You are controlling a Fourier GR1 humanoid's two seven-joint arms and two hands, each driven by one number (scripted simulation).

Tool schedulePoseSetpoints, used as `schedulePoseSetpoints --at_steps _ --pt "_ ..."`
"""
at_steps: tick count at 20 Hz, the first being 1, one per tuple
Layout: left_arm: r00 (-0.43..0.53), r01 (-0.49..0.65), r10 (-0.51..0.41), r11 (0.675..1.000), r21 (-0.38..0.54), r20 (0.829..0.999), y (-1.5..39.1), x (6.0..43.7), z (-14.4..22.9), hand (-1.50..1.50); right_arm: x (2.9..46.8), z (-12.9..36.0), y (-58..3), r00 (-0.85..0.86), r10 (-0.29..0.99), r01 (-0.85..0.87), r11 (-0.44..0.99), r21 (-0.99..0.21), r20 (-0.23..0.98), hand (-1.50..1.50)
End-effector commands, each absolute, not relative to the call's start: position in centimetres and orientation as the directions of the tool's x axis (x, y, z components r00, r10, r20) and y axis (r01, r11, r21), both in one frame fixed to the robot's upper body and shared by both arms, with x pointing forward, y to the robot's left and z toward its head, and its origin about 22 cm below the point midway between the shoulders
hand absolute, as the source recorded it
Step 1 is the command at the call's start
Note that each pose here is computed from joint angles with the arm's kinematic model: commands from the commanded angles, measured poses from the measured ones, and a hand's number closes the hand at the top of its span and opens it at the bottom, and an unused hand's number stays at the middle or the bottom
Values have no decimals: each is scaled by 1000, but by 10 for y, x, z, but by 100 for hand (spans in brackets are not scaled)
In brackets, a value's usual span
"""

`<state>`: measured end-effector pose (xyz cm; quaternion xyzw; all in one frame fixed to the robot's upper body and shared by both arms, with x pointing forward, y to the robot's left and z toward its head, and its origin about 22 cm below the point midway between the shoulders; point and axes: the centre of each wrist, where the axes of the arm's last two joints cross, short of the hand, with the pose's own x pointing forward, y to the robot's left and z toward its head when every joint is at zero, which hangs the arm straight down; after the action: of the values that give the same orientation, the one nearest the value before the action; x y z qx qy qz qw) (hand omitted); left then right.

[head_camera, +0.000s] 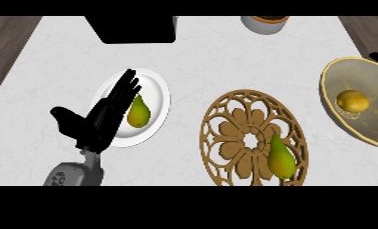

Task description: Pick the lemon from the placemat and place it in the bowl

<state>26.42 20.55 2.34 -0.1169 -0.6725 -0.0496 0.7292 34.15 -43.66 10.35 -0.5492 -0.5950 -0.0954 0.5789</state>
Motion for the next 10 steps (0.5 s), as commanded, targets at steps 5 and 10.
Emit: schedulePoseSetpoints --at_steps 5,10 --pt "119 185 93 976 -114 988 215 249 25 0 276 95 -406 -75 539 829 501 -248 839 -150" --pt "104 181 93 977 -111 990 213 257 27 0 213 92 -370 -183 545 823 540 -176 818 -150"
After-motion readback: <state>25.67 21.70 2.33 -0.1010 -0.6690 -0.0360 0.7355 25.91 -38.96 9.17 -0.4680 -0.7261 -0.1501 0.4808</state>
